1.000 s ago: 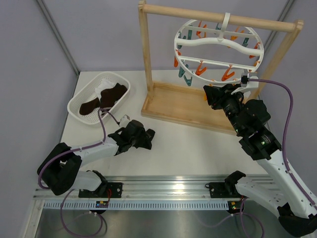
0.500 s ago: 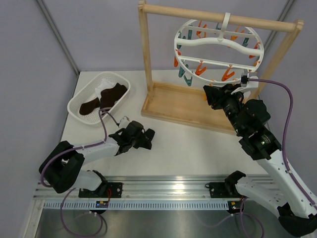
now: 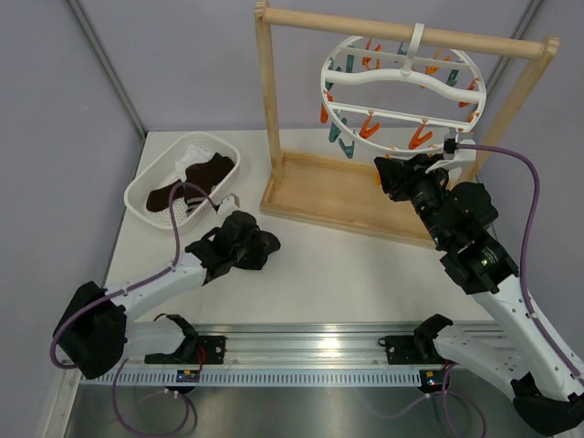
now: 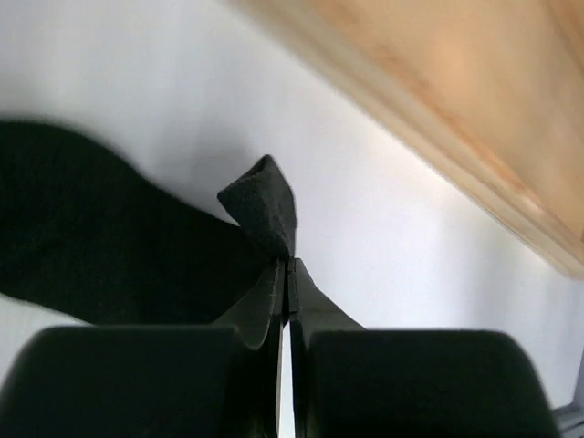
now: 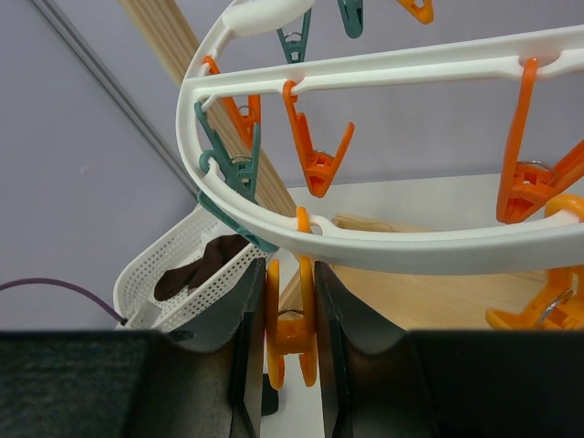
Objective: Clip the socks to the hanger
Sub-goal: Pick up the sock at the center of the board.
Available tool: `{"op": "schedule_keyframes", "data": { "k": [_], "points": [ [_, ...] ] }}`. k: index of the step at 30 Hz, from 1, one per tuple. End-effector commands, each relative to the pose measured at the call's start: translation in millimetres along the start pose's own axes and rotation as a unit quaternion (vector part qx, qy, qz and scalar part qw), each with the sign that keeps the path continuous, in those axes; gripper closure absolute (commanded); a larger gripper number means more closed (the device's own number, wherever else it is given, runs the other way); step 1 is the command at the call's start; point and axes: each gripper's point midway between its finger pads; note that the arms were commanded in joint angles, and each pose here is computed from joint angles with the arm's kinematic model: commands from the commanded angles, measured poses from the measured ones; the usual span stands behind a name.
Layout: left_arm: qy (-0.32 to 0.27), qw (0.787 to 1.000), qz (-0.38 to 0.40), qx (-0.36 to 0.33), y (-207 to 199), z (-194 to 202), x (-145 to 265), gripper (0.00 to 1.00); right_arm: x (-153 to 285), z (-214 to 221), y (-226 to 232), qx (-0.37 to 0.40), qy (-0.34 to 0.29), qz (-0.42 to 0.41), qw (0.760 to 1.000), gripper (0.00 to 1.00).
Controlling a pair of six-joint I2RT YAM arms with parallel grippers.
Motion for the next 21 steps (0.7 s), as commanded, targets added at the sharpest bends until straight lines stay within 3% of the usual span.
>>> {"op": "schedule_keyframes", "data": {
  "k": [1, 4, 8, 9, 13, 17, 21],
  "points": [
    [-0.05, 0.984, 0.114, -0.124, -71, -37, 30, 1.0, 6, 11, 15, -0.002, 0.038, -0.042, 0.998, 0.9],
    [-0.04, 0.95, 0.206, -0.233, -116, -38, 54, 1.0, 3, 8, 19, -0.001, 0.04, -0.049, 0.998, 0.9],
    [-0.012, 0.891, 0.283, -0.356, -158, -28, 78, 1.0, 1, -1, 26, -0.007, 0.04, -0.061, 0.997, 0.91],
    [-0.015, 0.867, 0.313, -0.388, -177, -30, 91, 1.0, 2, 0, 27, -0.007, 0.045, -0.063, 0.997, 0.91],
    [-0.024, 0.813, 0.357, -0.46, -209, -24, 113, 1.0, -1, -5, 31, -0.005, 0.052, -0.07, 0.996, 0.92],
    [-0.048, 0.746, 0.406, -0.527, -243, -18, 139, 1.0, -4, -10, 34, -0.003, 0.059, -0.073, 0.996, 0.92],
    [-0.064, 0.712, 0.427, -0.553, -265, -10, 151, 1.0, -5, -11, 36, -0.013, 0.064, -0.075, 0.995, 0.92]
  ]
}}
Point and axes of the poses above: each gripper's point midway between its finger pads, its own x axis back along the fingers, its own y axis along the line the jaws close on, z = x × y, and after that the axes turned 14 degrees about x, right-handed
